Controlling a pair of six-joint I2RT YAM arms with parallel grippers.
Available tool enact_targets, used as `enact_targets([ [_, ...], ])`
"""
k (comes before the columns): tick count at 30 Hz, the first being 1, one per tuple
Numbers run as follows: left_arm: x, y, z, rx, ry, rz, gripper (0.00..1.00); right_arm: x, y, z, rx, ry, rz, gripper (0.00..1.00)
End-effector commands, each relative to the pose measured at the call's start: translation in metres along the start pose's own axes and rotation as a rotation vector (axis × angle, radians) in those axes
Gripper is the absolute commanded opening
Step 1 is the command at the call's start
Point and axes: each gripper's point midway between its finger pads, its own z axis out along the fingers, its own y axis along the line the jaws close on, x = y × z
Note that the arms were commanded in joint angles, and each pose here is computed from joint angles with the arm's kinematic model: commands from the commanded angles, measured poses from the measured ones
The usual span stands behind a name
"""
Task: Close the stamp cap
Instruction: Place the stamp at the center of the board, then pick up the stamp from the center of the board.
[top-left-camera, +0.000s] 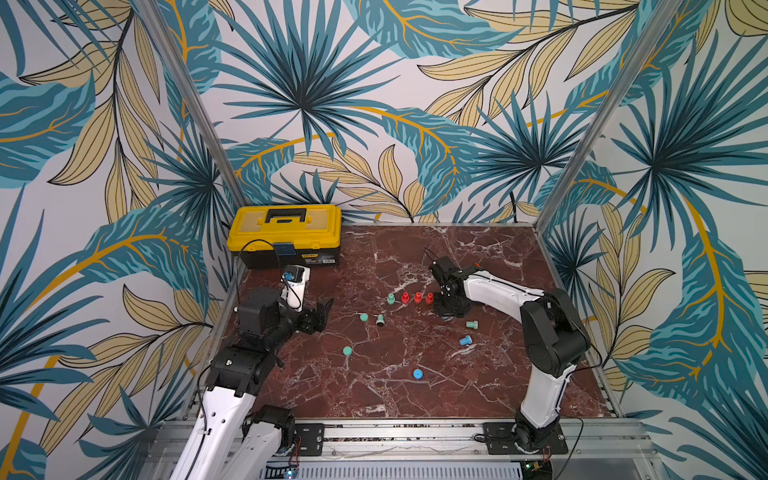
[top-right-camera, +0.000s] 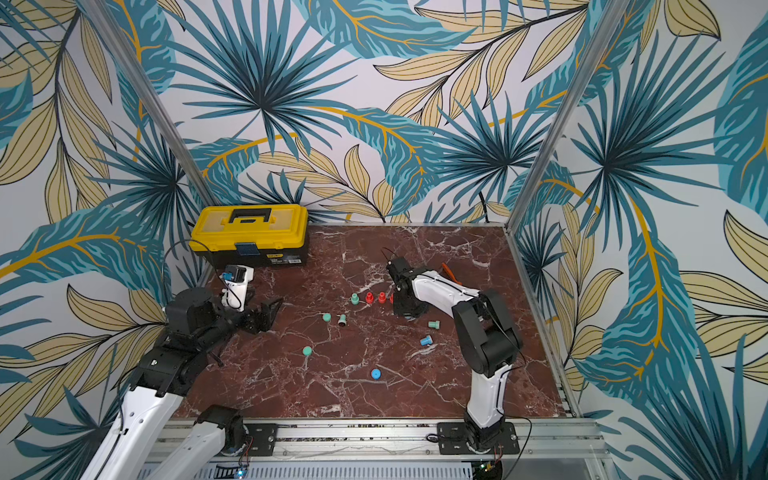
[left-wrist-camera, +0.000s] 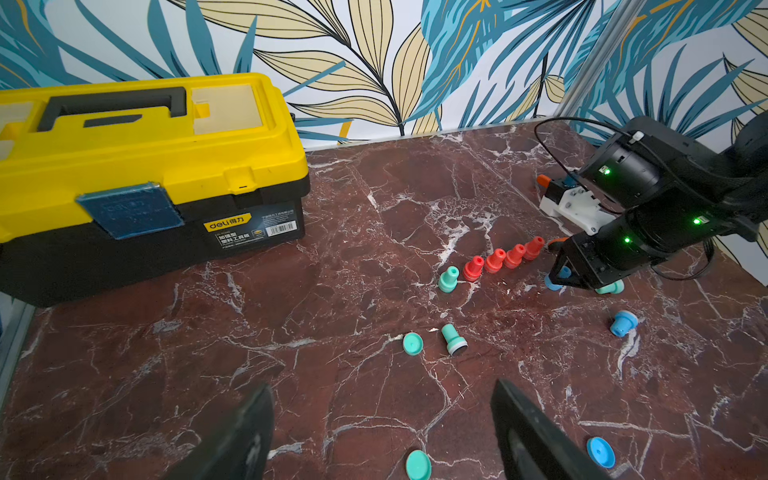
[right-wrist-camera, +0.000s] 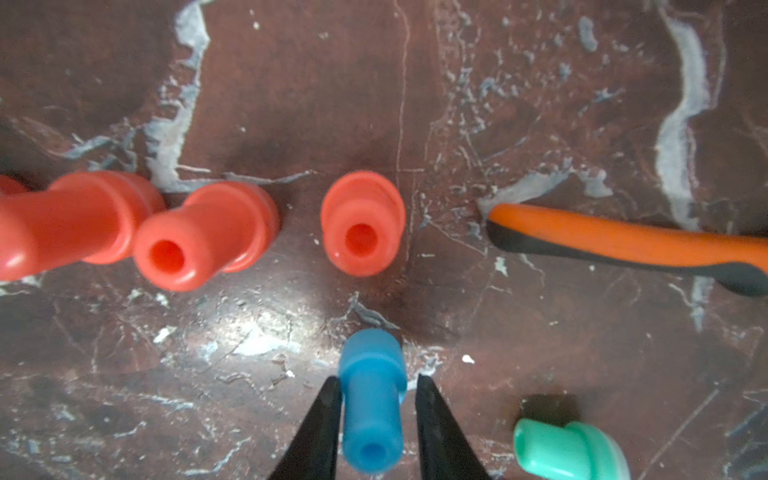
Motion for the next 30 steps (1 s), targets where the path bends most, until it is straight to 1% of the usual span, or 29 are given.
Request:
enact_targets([
  [1, 0.001, 0.001, -0.001, -0.001, -0.008, -0.008, 0.84, -0.002, -0.003, -0.001, 0.020, 0.010, -0.007, 0.33],
  [5, 0.000, 0.002, -0.002, -0.004, -0.010, -0.007, 0.84, -0.005, -0.003, -0.010, 0.010, -0.005, -0.002, 0.34],
  [10, 0.000, 0.001, -0.002, 0.000, -0.011, -0.007, 0.84, -0.007, -0.005, -0.036, -0.009, -0.031, 0.014, 0.34],
  [15, -0.001, 0.000, -0.002, 0.010, -0.010, -0.008, 0.84, 0.005, -0.018, -0.056, 0.012, -0.031, 0.038, 0.35],
  [18, -0.001, -0.002, -0.003, 0.017, -0.014, -0.009, 0.84, 0.019, -0.029, -0.062, 0.036, -0.015, 0.092, 0.35],
  [20, -0.001, -0.002, -0.003, 0.015, -0.015, -0.010, 0.84, 0.031, -0.034, -0.064, 0.042, -0.002, 0.144, 0.35],
  [24, -0.001, -0.003, -0.003, 0.025, -0.012, -0.011, 0.84, 0.054, -0.035, -0.062, -0.017, -0.004, 0.254, 0.38],
  [28, -0.001, -0.005, -0.002, 0.034, -0.010, -0.014, 0.84, 0.078, -0.049, -0.049, 0.035, -0.002, 0.341, 0.40],
  [30, -0.001, -0.006, -0.002, 0.045, -0.008, -0.015, 0.84, 0.087, -0.049, -0.042, 0.035, 0.000, 0.370, 0.40],
])
